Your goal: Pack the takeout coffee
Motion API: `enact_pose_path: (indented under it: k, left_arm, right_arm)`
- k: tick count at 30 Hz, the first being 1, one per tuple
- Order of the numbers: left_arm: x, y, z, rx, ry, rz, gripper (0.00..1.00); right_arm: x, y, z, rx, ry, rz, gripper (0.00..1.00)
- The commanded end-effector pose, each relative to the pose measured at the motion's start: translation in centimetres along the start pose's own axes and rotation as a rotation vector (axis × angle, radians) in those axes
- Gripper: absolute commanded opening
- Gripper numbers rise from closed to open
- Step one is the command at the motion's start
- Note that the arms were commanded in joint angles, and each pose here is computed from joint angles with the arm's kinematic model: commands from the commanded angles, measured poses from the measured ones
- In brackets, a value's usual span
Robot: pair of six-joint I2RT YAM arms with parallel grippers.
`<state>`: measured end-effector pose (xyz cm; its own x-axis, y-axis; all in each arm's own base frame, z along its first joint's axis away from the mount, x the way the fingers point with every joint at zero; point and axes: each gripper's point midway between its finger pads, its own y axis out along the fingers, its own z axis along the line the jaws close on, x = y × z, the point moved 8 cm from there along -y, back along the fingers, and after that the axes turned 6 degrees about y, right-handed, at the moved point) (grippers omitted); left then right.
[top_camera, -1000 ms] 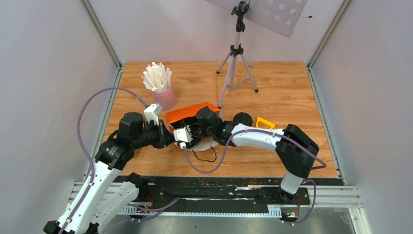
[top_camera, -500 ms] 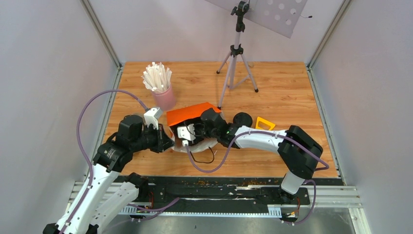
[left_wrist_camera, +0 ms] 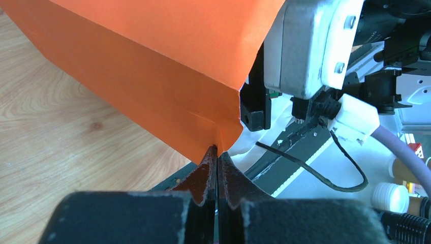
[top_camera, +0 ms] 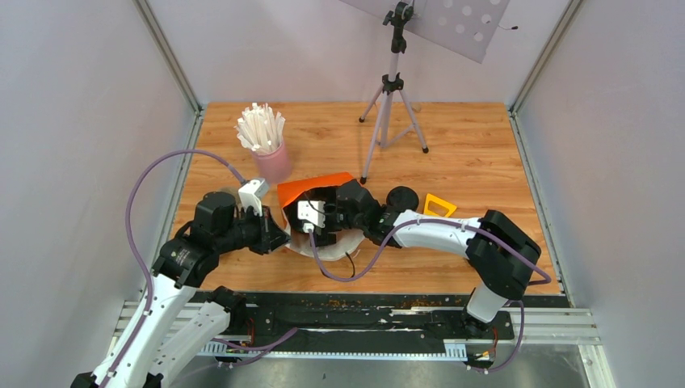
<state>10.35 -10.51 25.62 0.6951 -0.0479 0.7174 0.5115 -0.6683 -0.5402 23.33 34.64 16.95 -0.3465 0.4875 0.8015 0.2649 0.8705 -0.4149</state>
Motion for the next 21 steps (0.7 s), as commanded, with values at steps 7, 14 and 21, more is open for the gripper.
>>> enact_pose_path:
  k: [7,14,21]
  left_arm:
    - [1.2,0.1,-0.6,-0.048,0.029,-0.046,0.03]
    - [1.2,0.2,-0.6,-0.052,0.029,-0.046,0.02]
    - [1.1,0.1,-0.6,-0.055,0.029,-0.037,0.02]
  right_arm:
    - [2.4,1.0,0.0,-0.051,0.221,-0.082,1.0]
    - [3.0,2.1,0.2,-0.11,0.338,-0.106,1.0]
    - [2.8,3.1,0.7,-0.205,0.488,-0.082,1.0]
